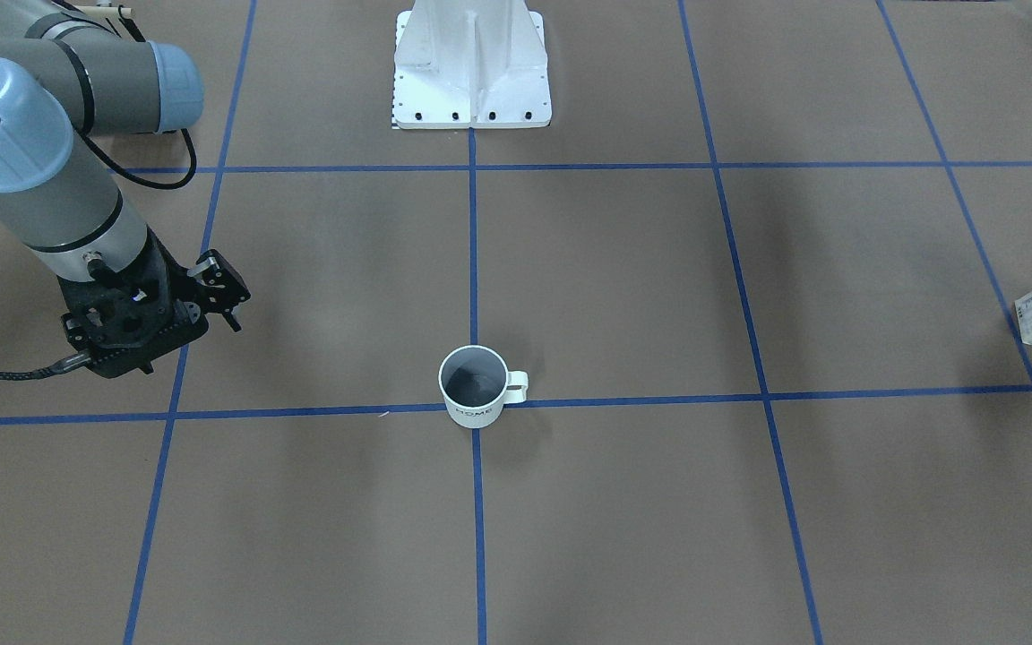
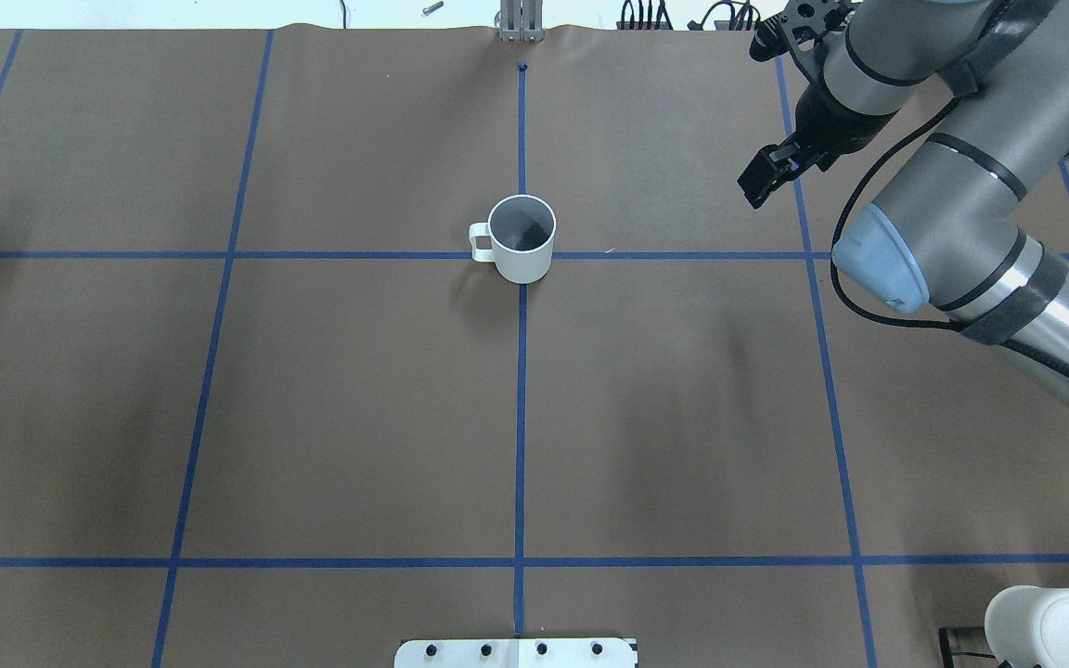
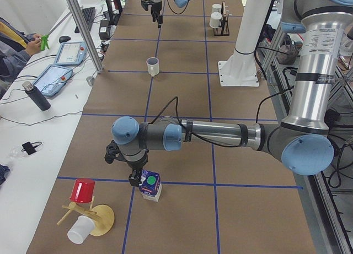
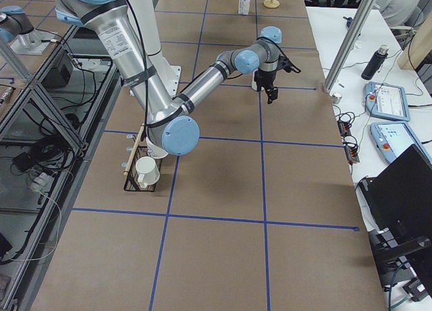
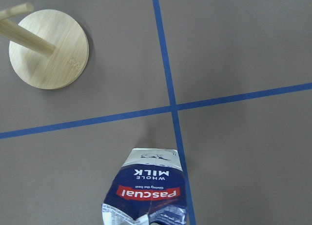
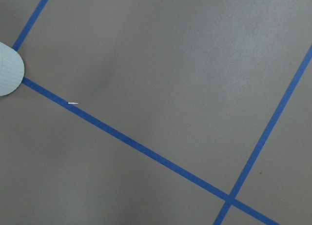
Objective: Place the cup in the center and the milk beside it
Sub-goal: 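Lift the right gripper away from the mug and draw it back, then grasp the Pascual milk carton with the left gripper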
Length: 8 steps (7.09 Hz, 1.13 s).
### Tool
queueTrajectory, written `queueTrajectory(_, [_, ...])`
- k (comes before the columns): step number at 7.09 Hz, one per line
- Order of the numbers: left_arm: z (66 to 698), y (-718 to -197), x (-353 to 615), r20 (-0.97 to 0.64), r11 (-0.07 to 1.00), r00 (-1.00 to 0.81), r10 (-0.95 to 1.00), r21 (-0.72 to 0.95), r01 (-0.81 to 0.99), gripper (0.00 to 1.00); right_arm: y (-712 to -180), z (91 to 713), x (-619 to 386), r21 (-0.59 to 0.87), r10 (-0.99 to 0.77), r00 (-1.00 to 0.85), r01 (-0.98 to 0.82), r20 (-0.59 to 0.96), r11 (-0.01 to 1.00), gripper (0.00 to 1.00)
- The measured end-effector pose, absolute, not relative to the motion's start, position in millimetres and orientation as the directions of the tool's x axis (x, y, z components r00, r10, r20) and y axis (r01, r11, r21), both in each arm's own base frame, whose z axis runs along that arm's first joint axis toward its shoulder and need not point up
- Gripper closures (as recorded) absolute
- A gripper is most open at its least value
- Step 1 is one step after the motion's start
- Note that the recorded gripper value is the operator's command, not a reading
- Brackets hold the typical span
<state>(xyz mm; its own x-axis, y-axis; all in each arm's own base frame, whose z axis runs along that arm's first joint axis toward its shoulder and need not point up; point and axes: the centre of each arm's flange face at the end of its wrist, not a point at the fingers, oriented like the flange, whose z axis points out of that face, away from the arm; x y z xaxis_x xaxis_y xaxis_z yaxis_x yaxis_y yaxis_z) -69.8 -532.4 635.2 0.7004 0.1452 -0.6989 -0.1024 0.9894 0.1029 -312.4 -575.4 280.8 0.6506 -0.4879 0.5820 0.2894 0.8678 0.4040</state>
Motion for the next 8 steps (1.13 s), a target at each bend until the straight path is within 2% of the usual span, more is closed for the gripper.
queueTrajectory(8, [660,-529,-70,-0.702,0.995,0.707,0.087,0.091,-0.032,0.02,-568,291,-307,0.397,-0.482,0.658,0.289,0.579,0.871,0.0])
